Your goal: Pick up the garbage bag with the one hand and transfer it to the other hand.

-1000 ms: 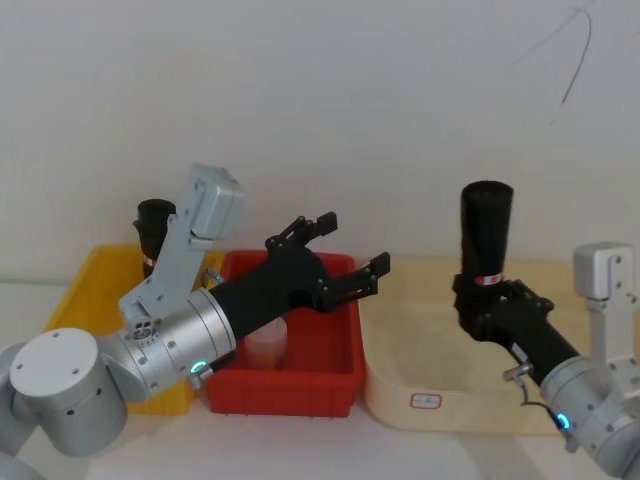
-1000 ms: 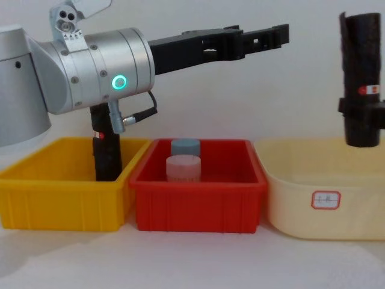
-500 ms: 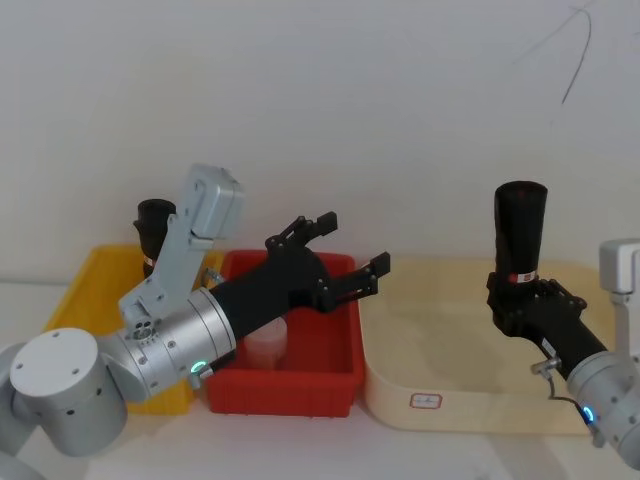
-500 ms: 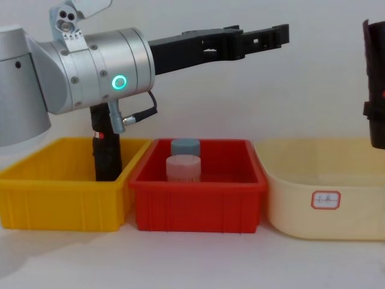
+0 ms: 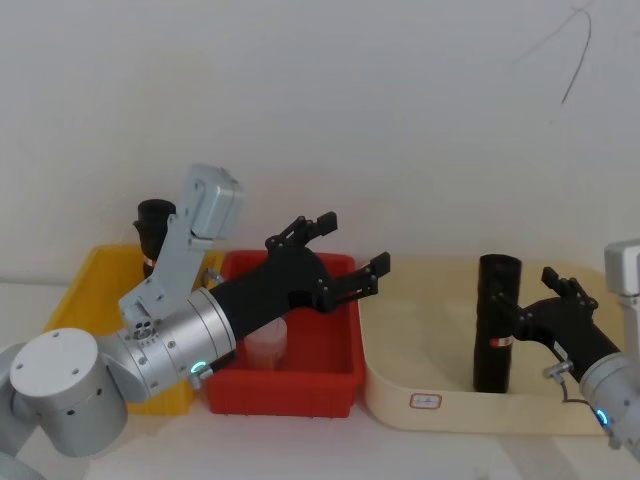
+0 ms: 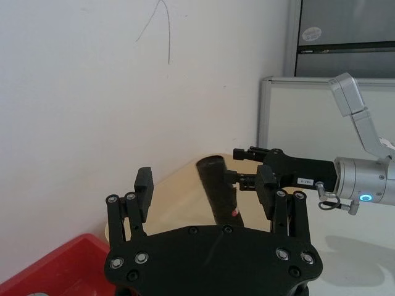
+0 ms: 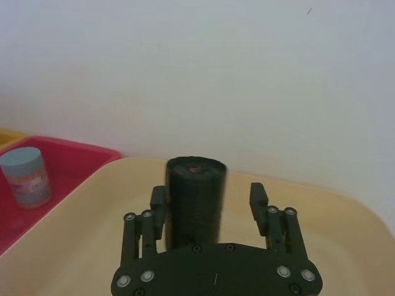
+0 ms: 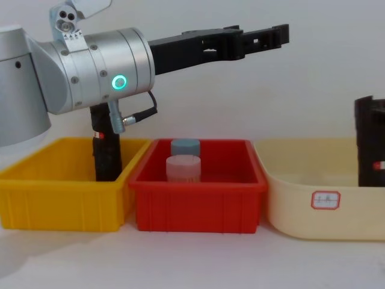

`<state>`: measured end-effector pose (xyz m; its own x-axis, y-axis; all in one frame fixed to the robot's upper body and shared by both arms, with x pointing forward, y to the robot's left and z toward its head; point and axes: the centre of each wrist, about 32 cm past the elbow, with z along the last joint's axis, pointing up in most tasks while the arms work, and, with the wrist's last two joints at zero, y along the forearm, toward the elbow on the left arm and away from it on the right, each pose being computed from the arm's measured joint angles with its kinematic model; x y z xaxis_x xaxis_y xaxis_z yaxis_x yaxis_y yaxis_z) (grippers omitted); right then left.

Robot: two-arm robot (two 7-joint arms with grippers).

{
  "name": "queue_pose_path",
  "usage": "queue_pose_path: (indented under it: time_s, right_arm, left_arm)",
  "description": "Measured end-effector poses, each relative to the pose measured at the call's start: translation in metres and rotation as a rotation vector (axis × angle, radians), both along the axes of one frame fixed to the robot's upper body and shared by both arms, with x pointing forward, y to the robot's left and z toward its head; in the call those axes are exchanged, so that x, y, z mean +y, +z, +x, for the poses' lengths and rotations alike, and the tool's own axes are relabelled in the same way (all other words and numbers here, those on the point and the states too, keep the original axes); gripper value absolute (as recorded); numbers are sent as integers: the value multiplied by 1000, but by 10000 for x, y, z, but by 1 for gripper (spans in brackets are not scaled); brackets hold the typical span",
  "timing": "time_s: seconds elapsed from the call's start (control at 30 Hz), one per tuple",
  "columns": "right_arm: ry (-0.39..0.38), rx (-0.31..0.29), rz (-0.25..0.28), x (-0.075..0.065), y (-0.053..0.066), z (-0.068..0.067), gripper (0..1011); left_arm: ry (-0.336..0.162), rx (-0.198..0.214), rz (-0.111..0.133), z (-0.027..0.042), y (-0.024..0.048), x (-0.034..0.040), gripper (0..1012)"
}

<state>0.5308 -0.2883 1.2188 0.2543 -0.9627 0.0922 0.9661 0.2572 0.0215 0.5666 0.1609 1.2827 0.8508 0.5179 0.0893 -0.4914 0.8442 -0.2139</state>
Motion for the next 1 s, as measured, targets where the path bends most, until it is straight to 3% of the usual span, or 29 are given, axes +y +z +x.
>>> queue_pose_path:
  time_s: [0.27, 0.77, 1.0]
  right_arm:
    - [11, -10, -22, -25, 23, -30, 1001]
    - [55, -57, -21, 3, 117, -79, 1001]
    - [106, -66, -9, 64, 148, -111, 1002]
  left_arm:
    - [0, 0, 0, 0, 0, 0, 1001]
    - [4, -2, 0, -4, 3, 4, 1001]
    - [46, -12, 0, -39, 7, 48, 1001]
